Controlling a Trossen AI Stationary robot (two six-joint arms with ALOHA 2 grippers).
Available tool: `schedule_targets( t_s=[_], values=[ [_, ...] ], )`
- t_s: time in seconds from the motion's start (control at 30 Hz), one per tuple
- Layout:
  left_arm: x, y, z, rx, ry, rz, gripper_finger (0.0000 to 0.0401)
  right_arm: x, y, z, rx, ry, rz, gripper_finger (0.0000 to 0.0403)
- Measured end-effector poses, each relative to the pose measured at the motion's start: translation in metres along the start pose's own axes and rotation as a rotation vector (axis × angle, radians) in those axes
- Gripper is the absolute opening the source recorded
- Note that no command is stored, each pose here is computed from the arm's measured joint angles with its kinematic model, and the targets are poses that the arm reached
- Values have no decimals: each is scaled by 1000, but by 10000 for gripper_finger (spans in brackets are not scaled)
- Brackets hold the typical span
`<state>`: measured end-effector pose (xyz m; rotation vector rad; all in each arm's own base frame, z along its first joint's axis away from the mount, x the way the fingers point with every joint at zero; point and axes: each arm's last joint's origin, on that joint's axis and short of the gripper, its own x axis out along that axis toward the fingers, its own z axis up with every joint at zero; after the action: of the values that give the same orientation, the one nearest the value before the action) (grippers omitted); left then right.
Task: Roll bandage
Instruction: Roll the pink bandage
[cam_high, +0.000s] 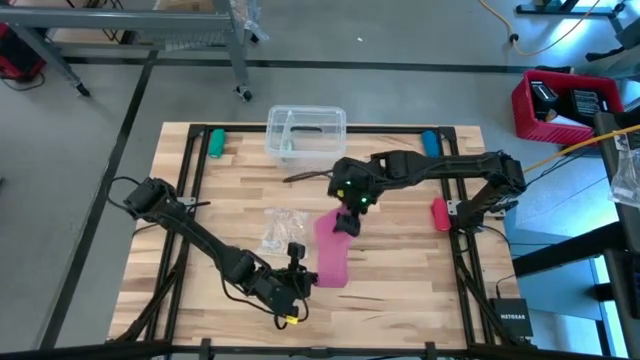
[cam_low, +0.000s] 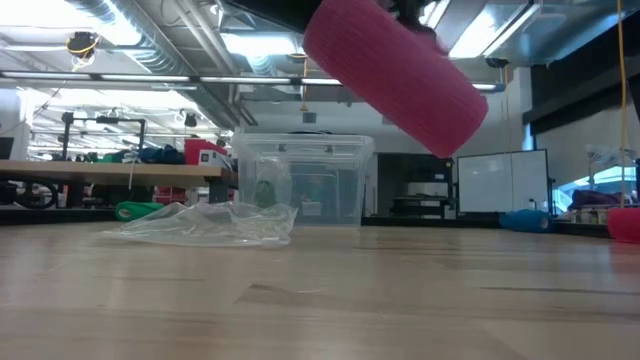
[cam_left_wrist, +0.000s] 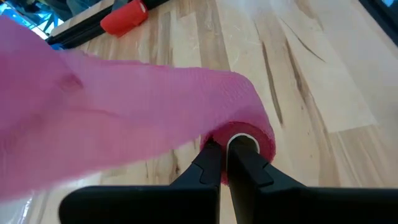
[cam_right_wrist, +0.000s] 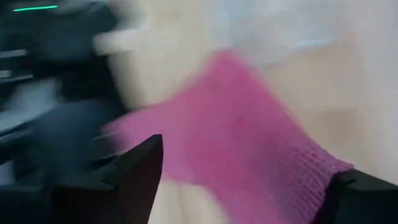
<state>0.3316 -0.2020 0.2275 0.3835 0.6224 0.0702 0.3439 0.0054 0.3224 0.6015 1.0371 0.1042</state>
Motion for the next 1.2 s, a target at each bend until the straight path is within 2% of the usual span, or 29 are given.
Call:
schedule_targets(
  t_s=[0.07,0.13,0.17,0.27,0.3,0.43,0.53,0.57,0.6,0.67,0.8,0.9,1.03,1.2],
  values=[
    [0,0,0,-3,0,1,2,-3,-6,-3,15,-50,-205,289],
    [0,0,0,-4,0,2,3,-4,-10,-3,23,-86,-316,289],
    [0,1,0,-4,0,3,3,-4,-10,-4,12,-67,-297,289],
    [1,1,0,-8,0,3,4,-2,-5,-5,-37,14,-128,289],
    [0,1,0,-8,0,2,4,-2,-4,-5,-45,16,-111,289],
    [0,0,0,-8,0,0,4,-6,-5,-5,11,-44,-215,289],
    [0,1,0,-9,0,1,5,-5,5,-6,-61,28,33,289],
    [0,1,0,-9,0,1,5,-4,8,-4,-69,16,62,289],
    [1,1,0,-9,0,1,5,-4,9,-4,-56,3,51,289],
    [0,1,0,-10,0,1,5,-8,6,-7,-33,-12,-48,289],
    [-1,1,1,-13,-7,1,5,-22,2,-15,-81,-25,-200,289],
    [-15,7,10,0,-46,42,5,-41,13,-26,-154,-74,-243,289],
    [-45,28,35,-57,-179,69,5,-66,31,-41,-279,-166,-286,289],
    [-79,54,54,-88,-317,132,5,-88,62,-71,-431,-269,-313,289]
  ],
)
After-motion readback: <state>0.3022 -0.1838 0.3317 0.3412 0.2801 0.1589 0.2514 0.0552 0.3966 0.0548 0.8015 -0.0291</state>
